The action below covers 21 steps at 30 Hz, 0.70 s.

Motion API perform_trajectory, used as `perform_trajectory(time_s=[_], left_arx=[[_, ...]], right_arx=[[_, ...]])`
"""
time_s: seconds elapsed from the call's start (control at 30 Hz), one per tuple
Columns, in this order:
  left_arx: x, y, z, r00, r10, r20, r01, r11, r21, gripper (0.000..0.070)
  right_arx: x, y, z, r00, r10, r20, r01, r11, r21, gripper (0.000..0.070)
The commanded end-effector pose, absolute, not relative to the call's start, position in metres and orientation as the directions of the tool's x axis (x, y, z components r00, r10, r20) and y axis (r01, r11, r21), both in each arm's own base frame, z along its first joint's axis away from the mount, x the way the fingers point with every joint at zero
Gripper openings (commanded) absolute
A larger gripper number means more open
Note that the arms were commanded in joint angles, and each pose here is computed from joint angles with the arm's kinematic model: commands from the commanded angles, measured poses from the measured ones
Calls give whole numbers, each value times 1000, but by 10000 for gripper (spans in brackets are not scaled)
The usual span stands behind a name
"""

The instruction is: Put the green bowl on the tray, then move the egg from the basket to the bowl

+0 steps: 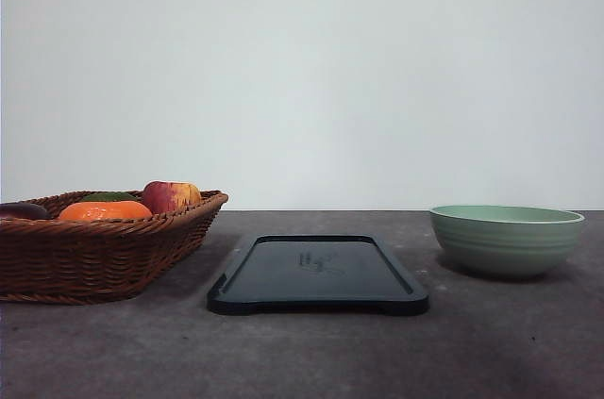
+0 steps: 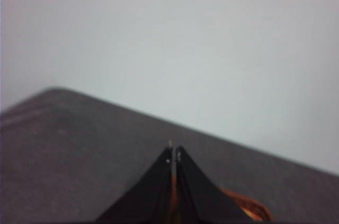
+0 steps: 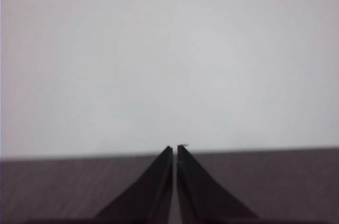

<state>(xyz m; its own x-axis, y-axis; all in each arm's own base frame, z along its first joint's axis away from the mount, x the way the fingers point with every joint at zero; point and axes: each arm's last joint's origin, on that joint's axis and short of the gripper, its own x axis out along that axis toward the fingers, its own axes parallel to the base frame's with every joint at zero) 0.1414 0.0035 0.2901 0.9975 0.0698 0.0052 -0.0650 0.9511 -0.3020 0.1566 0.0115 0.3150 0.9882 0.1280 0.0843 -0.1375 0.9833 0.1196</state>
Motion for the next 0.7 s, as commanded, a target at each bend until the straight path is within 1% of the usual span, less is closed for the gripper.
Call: perform_trajectory(time_s=[0.0,0.17,0.3,0.47,0.57,0.67], left_arx=[[149,2,304,999,29,-20,-34,957,-289,0],[176,-2,322,974,-134,-181,80,957,-278,0],[194,-5,328,921,-241,-305,148,943,-297,0],[208,-6,330,833,-287,-474,169,946,-275,0],[213,-6,329,771,-289,-568,183,954,-237,0],[219,-7,328,718,-302,-627,211,953,-217,0]], right_arx=[[167,13,321,987,156,22,-158,982,101,6],[195,17,325,949,217,-229,-209,976,59,6],[211,18,324,893,215,-395,-203,976,73,6],[225,19,316,797,211,-566,-189,977,97,6],[230,19,311,737,208,-643,-180,977,111,6],[232,19,305,692,208,-691,-174,977,120,6]])
